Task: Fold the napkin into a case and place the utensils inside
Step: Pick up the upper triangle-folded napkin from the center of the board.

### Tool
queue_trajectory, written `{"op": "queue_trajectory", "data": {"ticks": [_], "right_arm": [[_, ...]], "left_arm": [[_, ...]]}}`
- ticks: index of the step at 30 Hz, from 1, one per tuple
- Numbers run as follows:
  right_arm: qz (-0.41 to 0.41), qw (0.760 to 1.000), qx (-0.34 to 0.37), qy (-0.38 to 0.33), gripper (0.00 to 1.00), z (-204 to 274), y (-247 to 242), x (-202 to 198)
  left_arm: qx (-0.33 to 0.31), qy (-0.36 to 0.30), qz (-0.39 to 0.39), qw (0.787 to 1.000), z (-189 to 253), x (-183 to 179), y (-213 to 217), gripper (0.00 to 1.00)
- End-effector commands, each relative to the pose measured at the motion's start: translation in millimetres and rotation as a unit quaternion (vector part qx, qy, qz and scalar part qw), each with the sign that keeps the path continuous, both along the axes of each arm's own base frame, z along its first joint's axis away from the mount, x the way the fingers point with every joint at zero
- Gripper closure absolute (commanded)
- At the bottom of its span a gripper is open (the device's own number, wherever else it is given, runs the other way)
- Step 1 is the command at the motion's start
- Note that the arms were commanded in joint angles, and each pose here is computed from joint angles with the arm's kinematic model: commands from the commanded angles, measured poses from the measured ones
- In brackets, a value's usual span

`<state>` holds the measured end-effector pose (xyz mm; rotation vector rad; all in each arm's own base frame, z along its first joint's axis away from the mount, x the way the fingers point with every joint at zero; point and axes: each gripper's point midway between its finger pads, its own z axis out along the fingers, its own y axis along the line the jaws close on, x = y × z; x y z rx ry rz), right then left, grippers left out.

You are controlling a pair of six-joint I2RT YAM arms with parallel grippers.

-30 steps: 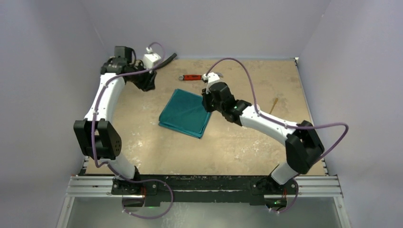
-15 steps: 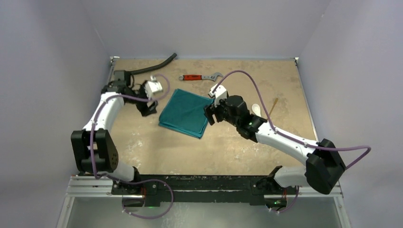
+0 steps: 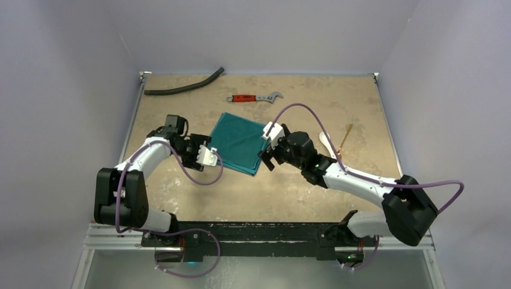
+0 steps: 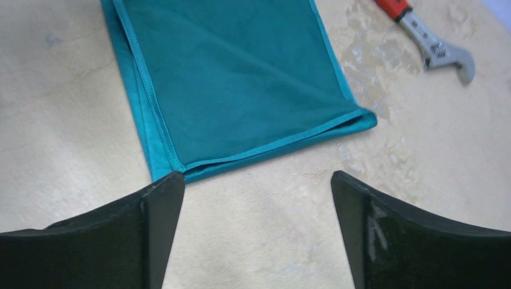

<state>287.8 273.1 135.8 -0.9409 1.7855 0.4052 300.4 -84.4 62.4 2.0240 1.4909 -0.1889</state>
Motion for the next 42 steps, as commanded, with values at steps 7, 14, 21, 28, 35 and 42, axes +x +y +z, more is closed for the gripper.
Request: {"op": "queue_trajectory", "data": {"ticks": [7,14,21,28,35,42], "right_arm": [[0.086,0.992,-0.01,-0.089,0.07,16.0,19.7,3.4],[0.129,0.989,-0.013,-0.072,0.08,-6.0,27.1,-11.4],[0.169,0.983,-0.045,-0.052,0.1,-34.4,48.1,-27.4],[0.203,0.975,-0.077,-0.035,0.11,-59.4,74.0,-31.3],[0.188,0.978,-0.091,-0.02,0.13,-80.8,84.6,-26.0],[0.174,0.98,-0.094,-0.016,0.21,-89.9,83.2,-23.5]], "left_arm": [[0.05,-0.052,-0.101,0.992,-26.0,17.0,-4.3,0.3],[0.052,-0.031,-0.091,0.994,-39.6,25.0,-4.4,0.43],[0.054,-0.011,-0.082,0.995,-50.4,24.9,-3.3,0.67],[0.062,0.029,-0.055,0.996,-53.0,28.5,1.7,0.69],[0.067,0.035,-0.047,0.996,-55.5,26.7,4.7,0.89],[0.062,0.053,-0.017,0.997,-53.7,25.4,10.7,0.92]]}}
